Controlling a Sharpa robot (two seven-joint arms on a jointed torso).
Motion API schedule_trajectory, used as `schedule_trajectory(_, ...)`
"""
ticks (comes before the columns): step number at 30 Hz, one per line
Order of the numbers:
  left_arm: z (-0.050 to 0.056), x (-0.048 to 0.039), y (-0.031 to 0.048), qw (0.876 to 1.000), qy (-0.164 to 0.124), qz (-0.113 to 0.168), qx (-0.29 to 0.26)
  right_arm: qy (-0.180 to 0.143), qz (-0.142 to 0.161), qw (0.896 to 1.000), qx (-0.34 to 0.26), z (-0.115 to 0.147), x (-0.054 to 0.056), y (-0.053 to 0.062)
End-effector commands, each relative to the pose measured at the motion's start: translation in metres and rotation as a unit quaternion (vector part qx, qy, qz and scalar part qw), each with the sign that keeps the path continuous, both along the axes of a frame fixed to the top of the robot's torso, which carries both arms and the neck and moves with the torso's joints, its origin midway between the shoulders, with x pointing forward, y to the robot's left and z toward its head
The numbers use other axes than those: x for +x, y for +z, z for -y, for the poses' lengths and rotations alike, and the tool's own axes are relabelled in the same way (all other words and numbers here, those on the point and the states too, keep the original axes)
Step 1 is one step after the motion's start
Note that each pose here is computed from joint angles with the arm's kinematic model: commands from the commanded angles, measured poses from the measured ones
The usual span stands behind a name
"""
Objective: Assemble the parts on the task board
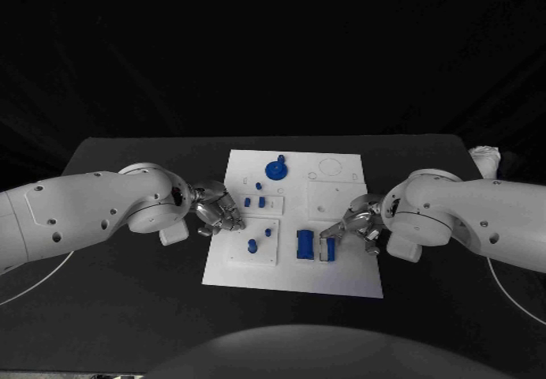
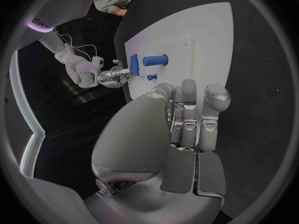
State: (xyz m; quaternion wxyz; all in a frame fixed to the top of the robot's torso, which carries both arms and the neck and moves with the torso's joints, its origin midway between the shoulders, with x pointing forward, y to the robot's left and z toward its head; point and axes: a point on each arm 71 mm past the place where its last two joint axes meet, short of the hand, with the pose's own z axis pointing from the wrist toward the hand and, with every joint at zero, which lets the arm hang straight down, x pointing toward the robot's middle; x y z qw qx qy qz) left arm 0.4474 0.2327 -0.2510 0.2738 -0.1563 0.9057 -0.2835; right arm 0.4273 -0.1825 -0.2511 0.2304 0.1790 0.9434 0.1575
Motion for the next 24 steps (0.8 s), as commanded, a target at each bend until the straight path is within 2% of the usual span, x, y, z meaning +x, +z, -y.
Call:
schedule_trajectory(1,0.0015,-0.0023,-0.0026,1.000,-0.009,-0.011,0.006,-0.003,-0.005,1.000,0.012,-0.0033,-0.0019,-0.0007)
schedule_trajectory(24,0.0027,-0.0021,-0.0030,1.000,-0.012,-0.014,0.008,-0.028,-0.026,0.999,0.034,-0.0062,-0.0020,-0.0016)
